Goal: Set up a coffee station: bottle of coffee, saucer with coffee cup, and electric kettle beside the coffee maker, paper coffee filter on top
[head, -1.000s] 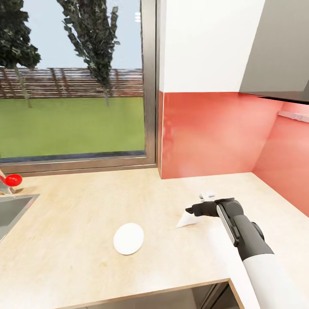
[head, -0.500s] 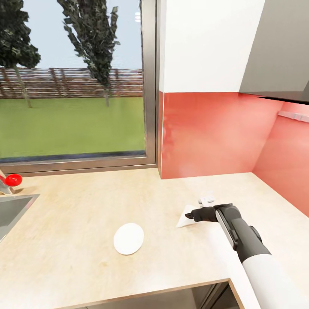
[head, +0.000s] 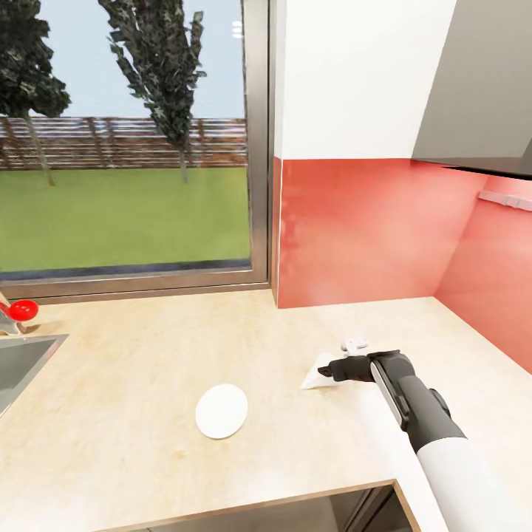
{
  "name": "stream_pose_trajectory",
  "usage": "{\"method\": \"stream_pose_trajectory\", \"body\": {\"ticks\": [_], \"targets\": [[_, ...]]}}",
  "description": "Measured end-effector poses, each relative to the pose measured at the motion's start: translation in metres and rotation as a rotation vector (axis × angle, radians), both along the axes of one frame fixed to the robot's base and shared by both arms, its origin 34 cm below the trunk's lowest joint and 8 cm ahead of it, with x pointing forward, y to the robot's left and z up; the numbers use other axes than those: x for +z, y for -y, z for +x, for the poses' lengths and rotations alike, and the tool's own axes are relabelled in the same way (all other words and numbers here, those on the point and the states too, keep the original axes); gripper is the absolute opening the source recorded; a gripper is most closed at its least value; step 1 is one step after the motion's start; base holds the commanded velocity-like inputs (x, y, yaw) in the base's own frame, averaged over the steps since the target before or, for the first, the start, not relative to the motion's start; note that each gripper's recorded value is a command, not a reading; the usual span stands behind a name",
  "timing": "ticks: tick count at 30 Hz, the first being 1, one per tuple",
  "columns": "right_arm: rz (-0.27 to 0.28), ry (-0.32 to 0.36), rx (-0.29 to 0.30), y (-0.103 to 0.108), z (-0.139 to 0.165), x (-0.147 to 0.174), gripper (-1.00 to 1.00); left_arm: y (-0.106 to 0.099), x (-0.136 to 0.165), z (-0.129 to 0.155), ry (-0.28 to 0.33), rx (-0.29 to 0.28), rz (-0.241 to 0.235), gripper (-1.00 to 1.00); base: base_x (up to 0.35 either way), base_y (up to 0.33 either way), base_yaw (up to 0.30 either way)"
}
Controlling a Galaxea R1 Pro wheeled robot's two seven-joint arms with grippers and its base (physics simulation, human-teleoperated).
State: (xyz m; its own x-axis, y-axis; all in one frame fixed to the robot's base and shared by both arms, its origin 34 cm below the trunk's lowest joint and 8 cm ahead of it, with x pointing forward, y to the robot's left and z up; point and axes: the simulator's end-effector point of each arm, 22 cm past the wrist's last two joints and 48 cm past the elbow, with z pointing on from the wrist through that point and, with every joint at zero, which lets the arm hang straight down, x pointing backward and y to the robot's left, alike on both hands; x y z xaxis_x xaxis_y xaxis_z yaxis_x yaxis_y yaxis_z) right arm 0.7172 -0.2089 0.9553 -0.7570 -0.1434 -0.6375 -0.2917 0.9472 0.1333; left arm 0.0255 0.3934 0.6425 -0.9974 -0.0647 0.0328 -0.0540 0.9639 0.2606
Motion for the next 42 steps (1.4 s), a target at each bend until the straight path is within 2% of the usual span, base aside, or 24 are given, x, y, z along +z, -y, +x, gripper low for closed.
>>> {"method": "stream_pose_trajectory", "body": {"ticks": [9, 16, 42], "targets": [[0.004, 0.011, 0.009, -0.005, 0.001, 0.004, -1.0, 0.0, 0.0, 0.0, 0.0, 0.0, 0.0, 1.0, 0.0, 0.0, 0.0], [0.06, 0.049, 0.052, -0.023, 0.004, 0.025, -1.0, 0.0, 0.0, 0.0, 0.0, 0.0, 0.0, 1.0, 0.0, 0.0, 0.0], [0.047, 0.062, 0.054, -0.022, 0.006, 0.029, -1.0, 0.0, 0.0, 0.0, 0.0, 0.0, 0.0, 1.0, 0.0, 0.0, 0.0]]}}
